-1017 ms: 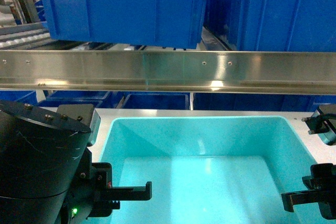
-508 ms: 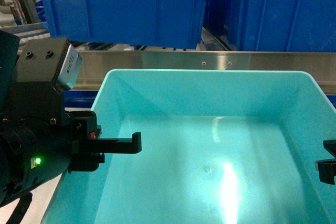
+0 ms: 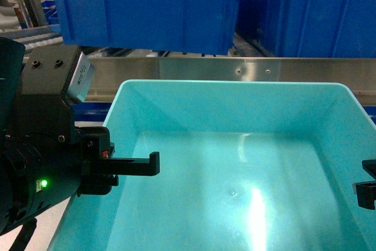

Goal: Organize blue bins on left shelf correctly

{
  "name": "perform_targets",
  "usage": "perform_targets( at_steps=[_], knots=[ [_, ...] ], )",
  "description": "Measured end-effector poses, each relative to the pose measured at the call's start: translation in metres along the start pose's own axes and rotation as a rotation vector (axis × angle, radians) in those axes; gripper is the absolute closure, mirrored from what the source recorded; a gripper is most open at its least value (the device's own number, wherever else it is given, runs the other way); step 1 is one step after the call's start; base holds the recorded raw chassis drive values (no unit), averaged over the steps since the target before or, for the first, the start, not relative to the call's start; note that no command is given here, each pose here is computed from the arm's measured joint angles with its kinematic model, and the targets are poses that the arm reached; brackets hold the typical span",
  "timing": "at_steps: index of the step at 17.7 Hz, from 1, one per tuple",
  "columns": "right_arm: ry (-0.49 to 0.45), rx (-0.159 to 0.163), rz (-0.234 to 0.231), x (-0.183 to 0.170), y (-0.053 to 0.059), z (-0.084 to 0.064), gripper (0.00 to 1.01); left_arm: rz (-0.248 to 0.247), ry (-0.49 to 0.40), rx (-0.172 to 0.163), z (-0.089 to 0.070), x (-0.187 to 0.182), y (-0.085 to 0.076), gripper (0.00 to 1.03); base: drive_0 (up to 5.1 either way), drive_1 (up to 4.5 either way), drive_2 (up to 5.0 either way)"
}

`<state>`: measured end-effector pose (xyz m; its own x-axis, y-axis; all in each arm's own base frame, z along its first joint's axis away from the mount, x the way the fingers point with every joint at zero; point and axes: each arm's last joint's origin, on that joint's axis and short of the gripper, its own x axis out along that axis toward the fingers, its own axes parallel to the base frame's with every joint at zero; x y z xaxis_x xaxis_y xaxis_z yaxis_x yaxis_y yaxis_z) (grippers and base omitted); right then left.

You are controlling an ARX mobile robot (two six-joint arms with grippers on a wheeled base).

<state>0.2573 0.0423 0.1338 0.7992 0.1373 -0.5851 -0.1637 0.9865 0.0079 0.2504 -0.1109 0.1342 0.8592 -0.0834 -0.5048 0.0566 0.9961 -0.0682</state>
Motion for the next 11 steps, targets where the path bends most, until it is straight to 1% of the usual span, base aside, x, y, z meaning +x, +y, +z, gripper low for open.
perform_targets(
  at_steps=[3, 4, 8, 11],
  knots=[
    [0.000, 0.000, 0.000, 0.0000, 0.0001, 0.0000, 0.99, 0.001, 0.000, 0.000, 0.0000, 0.0000, 0.0001, 1.01, -4.8, 2.58, 2.6],
    [-0.004, -0.001, 0.000, 0.0000, 0.0000, 0.0004, 0.99, 0.000, -0.002, 0.000, 0.0002, 0.0000, 0.0001, 1.01, -4.6, 0.20, 4.0],
    [-0.006, -0.002, 0.002, 0.0001, 0.0002, 0.0005, 0.99, 0.004, -0.003, -0.003, 0.0006, 0.0004, 0.0013, 1.01, -3.4, -1.43, 4.8],
    [0.001, -0.002, 0.002, 0.0000, 0.0001, -0.0003, 0.99, 0.002, 0.001, -0.002, 0.0002, 0.0003, 0.0010, 1.01, -3.9, -0.67, 4.7]
  ],
)
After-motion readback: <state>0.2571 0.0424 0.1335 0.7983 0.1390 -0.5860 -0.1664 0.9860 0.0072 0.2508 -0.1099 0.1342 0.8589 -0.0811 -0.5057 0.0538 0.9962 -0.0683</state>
